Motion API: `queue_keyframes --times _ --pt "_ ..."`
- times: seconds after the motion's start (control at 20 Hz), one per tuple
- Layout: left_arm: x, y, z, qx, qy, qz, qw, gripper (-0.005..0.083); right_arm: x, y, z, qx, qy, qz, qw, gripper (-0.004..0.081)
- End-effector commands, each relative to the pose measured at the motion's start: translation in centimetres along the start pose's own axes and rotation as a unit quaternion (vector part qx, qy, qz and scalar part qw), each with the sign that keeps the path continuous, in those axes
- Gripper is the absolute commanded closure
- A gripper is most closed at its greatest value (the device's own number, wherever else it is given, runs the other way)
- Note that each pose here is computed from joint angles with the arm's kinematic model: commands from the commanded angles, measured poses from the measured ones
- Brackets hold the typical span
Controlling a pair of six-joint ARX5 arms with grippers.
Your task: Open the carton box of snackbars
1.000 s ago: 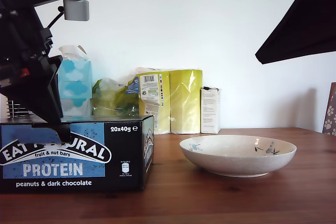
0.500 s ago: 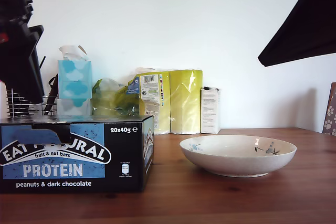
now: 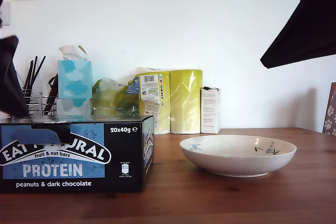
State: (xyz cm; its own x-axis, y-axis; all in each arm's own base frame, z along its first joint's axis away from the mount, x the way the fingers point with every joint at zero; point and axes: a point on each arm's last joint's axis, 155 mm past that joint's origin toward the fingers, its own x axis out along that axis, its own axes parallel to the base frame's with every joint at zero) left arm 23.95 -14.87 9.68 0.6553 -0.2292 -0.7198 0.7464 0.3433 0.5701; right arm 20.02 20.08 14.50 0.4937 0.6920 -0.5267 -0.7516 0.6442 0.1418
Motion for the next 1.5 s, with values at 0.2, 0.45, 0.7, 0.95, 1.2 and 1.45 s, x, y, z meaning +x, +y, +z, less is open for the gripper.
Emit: queue_keyframes --times 0.2,0.45,0.7,0.95,1.2,1.45 --pt "1.1 -0.5 1.1 -0.006 -0.033 -0.039 0.999 0.0723 0.1 0.2 0.0 -0.004 0.000 0.003 1.000 0.0783" --pt "3.2 0.7 1.4 0.040 -0.030 -0.017 0.999 0.0298 0.1 0.2 0.0 -0.004 0.000 0.003 1.000 0.0783" --pt "4.6 2.0 1.8 0.065 -0.022 0.017 0.997 0.0355 0.1 0.2 0.0 -0.004 0.000 0.003 1.000 0.0783" --pt "5.0 2.3 1.5 0.083 -0.014 0.023 0.996 0.0485 0.1 0.2 0.0 -0.004 0.000 0.003 1.000 0.0783" --pt "5.0 2.3 1.6 0.092 -0.015 0.023 0.995 0.0708 0.1 0.2 0.0 -0.004 0.000 0.003 1.000 0.0783" --pt "5.0 2.3 1.6 0.099 -0.014 0.024 0.995 0.0792 0.1 0.2 0.0 -0.004 0.000 0.003 1.000 0.0783"
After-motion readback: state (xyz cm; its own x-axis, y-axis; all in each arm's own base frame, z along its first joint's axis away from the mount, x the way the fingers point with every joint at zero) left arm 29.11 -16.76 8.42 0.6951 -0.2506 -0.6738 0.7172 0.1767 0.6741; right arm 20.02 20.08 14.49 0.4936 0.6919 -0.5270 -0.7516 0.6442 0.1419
